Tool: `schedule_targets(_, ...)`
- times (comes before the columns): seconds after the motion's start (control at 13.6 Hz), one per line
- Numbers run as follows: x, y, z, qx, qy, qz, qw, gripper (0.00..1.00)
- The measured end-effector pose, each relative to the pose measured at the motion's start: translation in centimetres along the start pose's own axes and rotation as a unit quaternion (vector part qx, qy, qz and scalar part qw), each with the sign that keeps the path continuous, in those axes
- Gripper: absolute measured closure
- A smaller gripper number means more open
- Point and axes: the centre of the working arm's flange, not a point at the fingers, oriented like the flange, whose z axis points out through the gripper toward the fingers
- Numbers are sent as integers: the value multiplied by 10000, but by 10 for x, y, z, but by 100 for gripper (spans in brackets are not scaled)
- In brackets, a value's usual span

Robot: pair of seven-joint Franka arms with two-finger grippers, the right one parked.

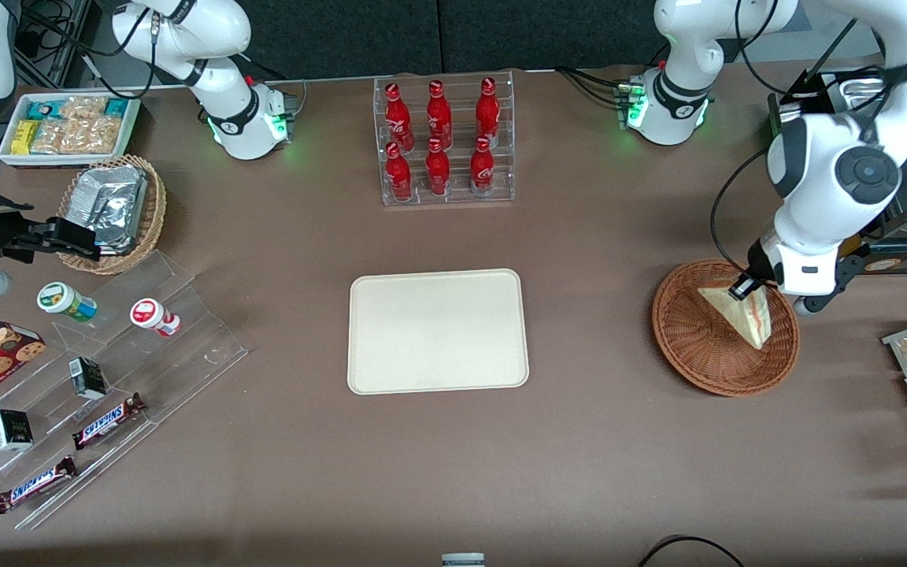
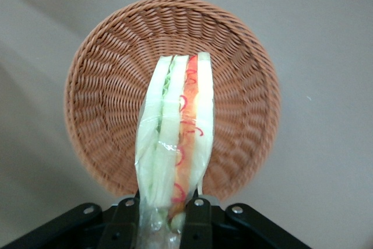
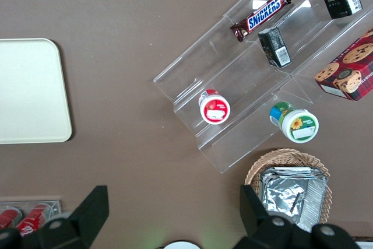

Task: Place sandwich from basket to tray
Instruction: 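Lift the sandwich out of the basket with the left gripper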

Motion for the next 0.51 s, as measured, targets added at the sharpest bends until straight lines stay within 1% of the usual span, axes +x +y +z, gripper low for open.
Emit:
schedule_targets(0.29,-30,46,-74,219,-115,491,9985,75)
schedule_targets(0.44,-58,71,-96,269,-124,829,9961,75)
schedule_targets(0.51,-77,86,-105,259,-96,1034,9943,75)
